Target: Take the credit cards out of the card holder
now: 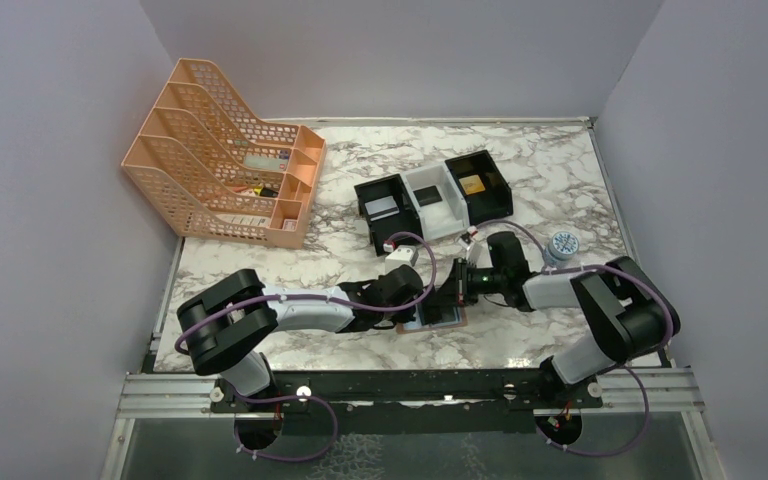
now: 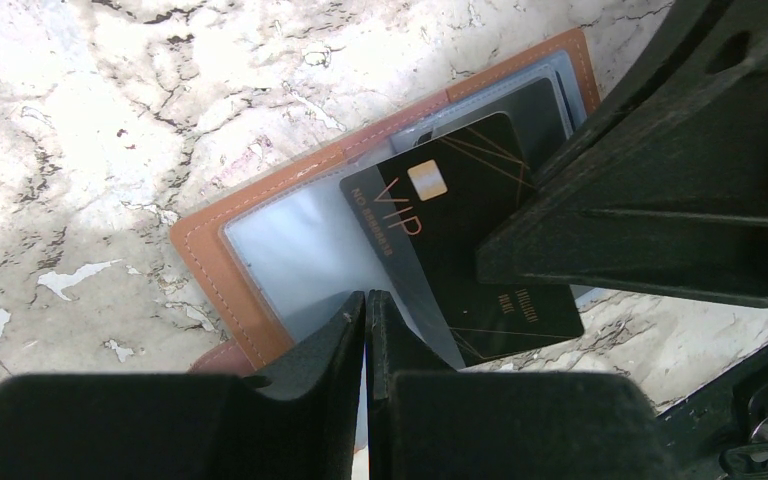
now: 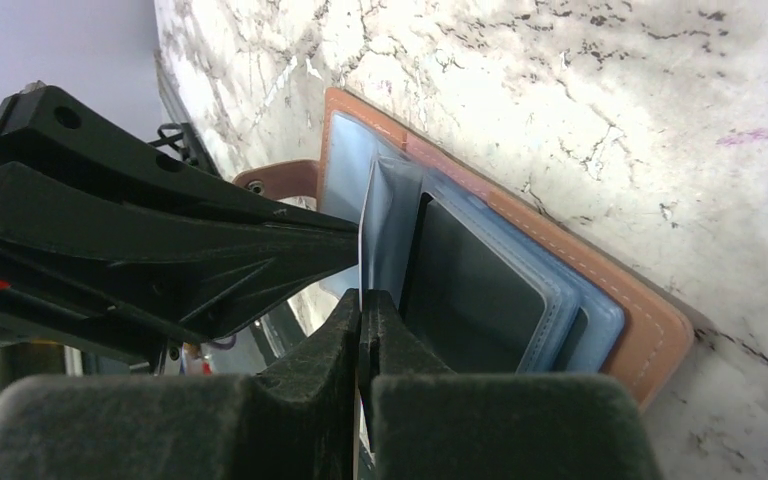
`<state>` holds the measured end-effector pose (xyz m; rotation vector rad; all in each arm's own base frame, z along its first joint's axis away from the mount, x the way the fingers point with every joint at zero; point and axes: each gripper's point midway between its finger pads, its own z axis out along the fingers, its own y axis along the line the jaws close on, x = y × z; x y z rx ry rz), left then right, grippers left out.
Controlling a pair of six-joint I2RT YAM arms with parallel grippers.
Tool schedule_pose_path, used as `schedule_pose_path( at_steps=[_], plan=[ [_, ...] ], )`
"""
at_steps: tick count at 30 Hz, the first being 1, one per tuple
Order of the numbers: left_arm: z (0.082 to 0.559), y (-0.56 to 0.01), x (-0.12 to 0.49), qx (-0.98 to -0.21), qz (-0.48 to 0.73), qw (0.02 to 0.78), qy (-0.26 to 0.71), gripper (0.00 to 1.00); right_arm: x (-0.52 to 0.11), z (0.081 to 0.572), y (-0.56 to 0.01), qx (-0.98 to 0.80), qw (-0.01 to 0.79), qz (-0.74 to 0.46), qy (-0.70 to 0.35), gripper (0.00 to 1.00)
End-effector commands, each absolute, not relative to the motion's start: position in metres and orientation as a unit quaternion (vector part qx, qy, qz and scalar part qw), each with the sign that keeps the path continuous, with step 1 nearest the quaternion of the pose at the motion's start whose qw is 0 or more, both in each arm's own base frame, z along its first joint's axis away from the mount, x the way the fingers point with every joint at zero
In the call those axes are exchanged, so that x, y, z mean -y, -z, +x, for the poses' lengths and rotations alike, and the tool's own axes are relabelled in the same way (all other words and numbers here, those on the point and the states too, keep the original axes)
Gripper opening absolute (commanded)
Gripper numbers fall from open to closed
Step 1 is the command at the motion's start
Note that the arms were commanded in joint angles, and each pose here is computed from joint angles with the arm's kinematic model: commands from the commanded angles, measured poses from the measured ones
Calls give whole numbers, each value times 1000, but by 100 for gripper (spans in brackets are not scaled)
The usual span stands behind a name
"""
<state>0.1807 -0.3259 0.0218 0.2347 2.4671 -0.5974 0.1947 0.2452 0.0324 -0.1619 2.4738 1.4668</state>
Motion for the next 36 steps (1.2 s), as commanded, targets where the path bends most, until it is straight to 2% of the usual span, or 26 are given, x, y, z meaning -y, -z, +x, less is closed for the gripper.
schedule_pose_path(
  at_steps=[1,5,12,14,18,24,28,34,36],
  plan=[
    [170,1,301,-944,107,262,169,9,-241,207,-43,-861,166,-62,-477,1],
    [171,-2,302,-942,107,267,172,10,-234,214,-51,-869,195,-57,-451,1],
    [174,-18,302,-933,108,287,189,22,-227,215,-64,-863,239,-66,-440,1],
    [175,-26,300,-927,104,300,199,29,-226,217,-70,-856,261,-72,-441,1],
    [182,-54,296,-911,95,336,219,51,-216,227,-82,-847,321,-76,-418,1],
    [200,-76,269,-905,71,366,205,70,-194,279,-116,-855,408,-64,-312,1],
    [215,-79,236,-907,22,368,204,77,-187,314,-118,-882,398,-60,-244,1],
    [222,-75,185,-909,-50,368,189,97,-211,343,-121,-890,365,-91,-256,1],
    [220,-74,175,-910,-62,366,185,99,-216,349,-118,-898,347,-93,-256,1]
  ],
)
